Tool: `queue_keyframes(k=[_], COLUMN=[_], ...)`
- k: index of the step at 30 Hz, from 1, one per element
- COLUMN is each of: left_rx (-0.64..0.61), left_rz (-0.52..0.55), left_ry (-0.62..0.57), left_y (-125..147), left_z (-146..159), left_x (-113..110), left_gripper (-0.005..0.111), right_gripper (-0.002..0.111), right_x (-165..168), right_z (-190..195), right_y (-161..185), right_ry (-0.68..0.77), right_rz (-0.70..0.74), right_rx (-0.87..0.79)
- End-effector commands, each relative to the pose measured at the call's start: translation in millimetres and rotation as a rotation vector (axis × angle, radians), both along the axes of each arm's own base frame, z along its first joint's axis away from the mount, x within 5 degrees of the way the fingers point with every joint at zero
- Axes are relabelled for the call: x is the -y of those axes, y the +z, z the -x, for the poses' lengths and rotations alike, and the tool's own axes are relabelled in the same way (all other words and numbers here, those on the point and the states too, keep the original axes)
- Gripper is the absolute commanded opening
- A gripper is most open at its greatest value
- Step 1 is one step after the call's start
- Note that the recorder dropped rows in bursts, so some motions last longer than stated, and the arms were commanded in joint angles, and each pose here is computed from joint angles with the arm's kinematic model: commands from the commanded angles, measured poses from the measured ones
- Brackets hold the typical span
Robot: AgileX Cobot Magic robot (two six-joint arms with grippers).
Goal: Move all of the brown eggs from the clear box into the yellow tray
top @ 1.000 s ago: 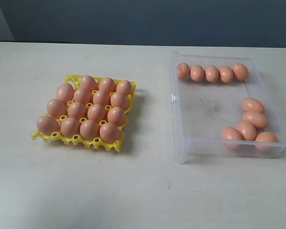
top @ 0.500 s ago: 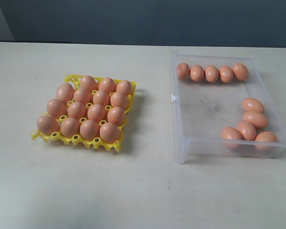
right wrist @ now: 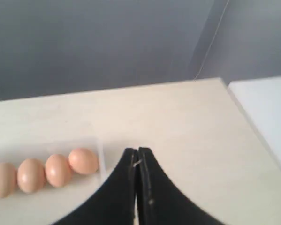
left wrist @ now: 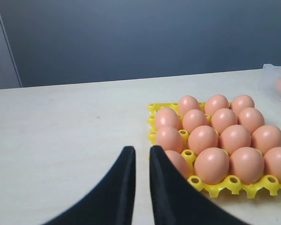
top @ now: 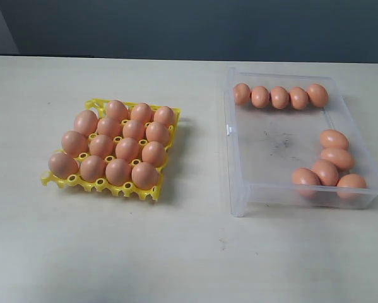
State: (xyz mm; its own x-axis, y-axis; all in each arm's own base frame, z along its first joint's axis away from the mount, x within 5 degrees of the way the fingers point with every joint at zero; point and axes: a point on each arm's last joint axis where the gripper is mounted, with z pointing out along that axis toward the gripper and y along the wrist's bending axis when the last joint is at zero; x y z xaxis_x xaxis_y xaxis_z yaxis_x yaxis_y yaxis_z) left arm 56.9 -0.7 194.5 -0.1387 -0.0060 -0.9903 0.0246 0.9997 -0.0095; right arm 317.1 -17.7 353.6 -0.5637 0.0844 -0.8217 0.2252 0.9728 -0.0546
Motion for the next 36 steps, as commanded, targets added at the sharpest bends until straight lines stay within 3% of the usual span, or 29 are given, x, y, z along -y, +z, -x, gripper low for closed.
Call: queue_keyframes(k=[1, 5, 10, 15, 21, 23, 28, 29, 36], left_rx=[-0.005, -0.005, -0.005, -0.005, -0.005, -0.005, -0.005, -0.005, -0.005], left_rz=[-0.001, -0.001, -0.001, -0.001, -0.001, -0.001, -0.001, -0.001, -0.001], left_ry=[-0.002, -0.002, -0.002, -0.002, -0.002, -0.002, -0.002, -0.002, -0.002], left_y=[-2, -2, -2, -2, -2, -2, -2, -2, -2], left_z=[-1, -1, -1, -1, -1, -1, -1, -1, -1], left_x=[0, 0, 0, 0, 0, 0, 0, 0, 0], left_gripper=[0.012, 0.012, 0.012, 0.012, 0.012, 0.012, 0.012, 0.012, 0.012], right_gripper=[-0.001, -0.001, -0.001, -0.001, 0.0, 0.009, 0.047, 0.05, 0.046], right_x=[-8, -14, -19, -43, -77, -87, -90, -89, -74], right_z=[4, 1, -11, -21, -23, -23, -24, -24, -23], right_y=[-41, -69, -93, -122, -131, -133, -157, -164, -177], right_ry=[0.08, 0.123, 0.179, 0.327, 0.425, 0.455, 0.463, 0.459, 0.412], right_rz=[-0.153, -0.216, -0.171, -0.088, -0.077, -0.072, -0.056, -0.041, 0.128], right_rx=[0.009, -0.051, -0.132, -0.258, -0.312, -0.313, -0.422, -0.459, -0.565])
